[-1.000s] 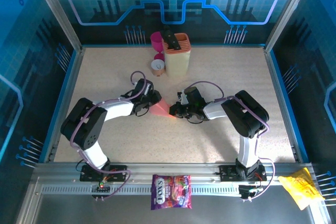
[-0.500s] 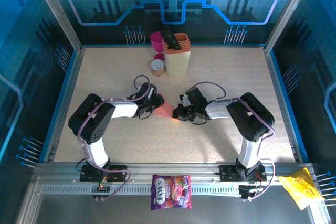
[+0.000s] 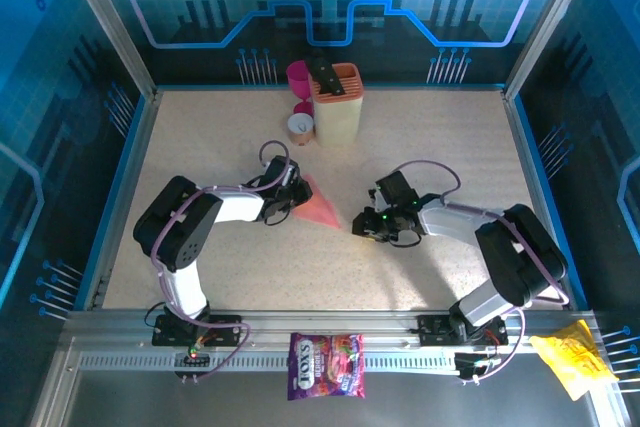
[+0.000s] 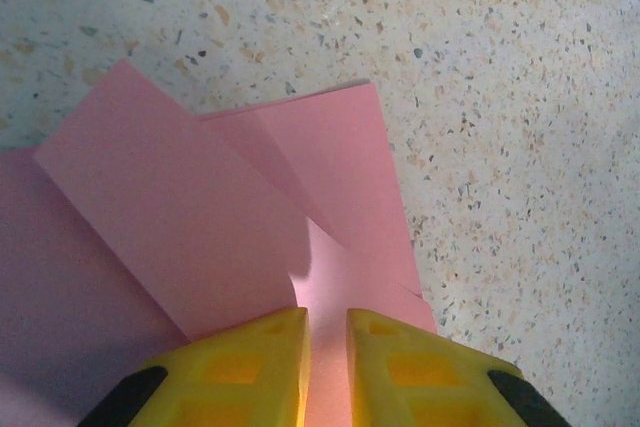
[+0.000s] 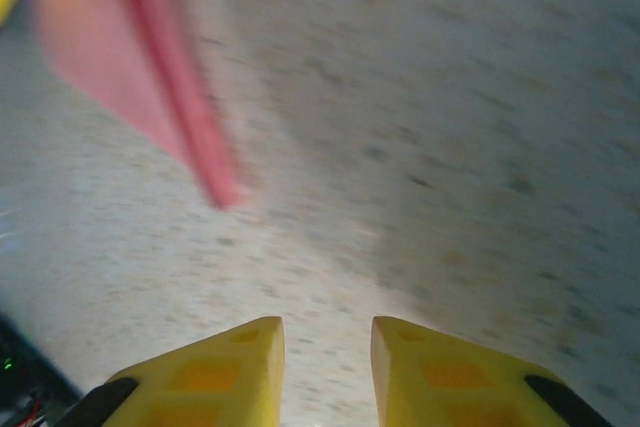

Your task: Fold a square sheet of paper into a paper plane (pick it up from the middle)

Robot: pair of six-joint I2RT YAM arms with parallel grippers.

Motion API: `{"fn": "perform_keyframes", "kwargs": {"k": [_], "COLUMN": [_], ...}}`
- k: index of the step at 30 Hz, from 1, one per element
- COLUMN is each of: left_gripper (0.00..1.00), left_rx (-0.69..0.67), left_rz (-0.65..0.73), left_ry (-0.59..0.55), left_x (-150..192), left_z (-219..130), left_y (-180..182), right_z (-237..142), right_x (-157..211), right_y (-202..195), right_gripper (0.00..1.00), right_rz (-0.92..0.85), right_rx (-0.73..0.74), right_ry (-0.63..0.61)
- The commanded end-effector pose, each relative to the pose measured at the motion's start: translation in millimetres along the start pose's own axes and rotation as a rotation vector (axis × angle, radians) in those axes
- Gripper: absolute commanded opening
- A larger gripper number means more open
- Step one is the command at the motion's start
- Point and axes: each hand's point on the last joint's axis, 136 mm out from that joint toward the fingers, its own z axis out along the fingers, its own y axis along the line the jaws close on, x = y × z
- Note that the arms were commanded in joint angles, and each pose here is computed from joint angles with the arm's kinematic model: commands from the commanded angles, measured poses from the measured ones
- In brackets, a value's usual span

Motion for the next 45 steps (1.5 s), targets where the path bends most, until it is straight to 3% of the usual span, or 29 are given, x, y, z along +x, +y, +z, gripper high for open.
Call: {"fn": "perform_keyframes", "kwargs": {"k": [1,19,45], "left_gripper": [0.2,0.17,0.16], "left_rx": [-0.125,-0.112,-0.104], "left_rz": [0.027,0.032,0.02], "left_ry": [0.127,0.159,0.171], "left_x": [33.6,41.8,48.1], "left_z": [12.1,18.1,18.2], "left_y": [41.0,42.5,46.4], "right_z": [6.6,17.7,32.7], "right_x": [7.7,-12.4,-52.2], "right_y": [-13.3,35.9,72.8], "right_gripper": [0.32,0.32,0.34], "right_rz": [0.036,0.006,0.02], "right_rx": [0.027,-0.048,-0.156], "right_ry": [0.031,0.008,-0.057]}}
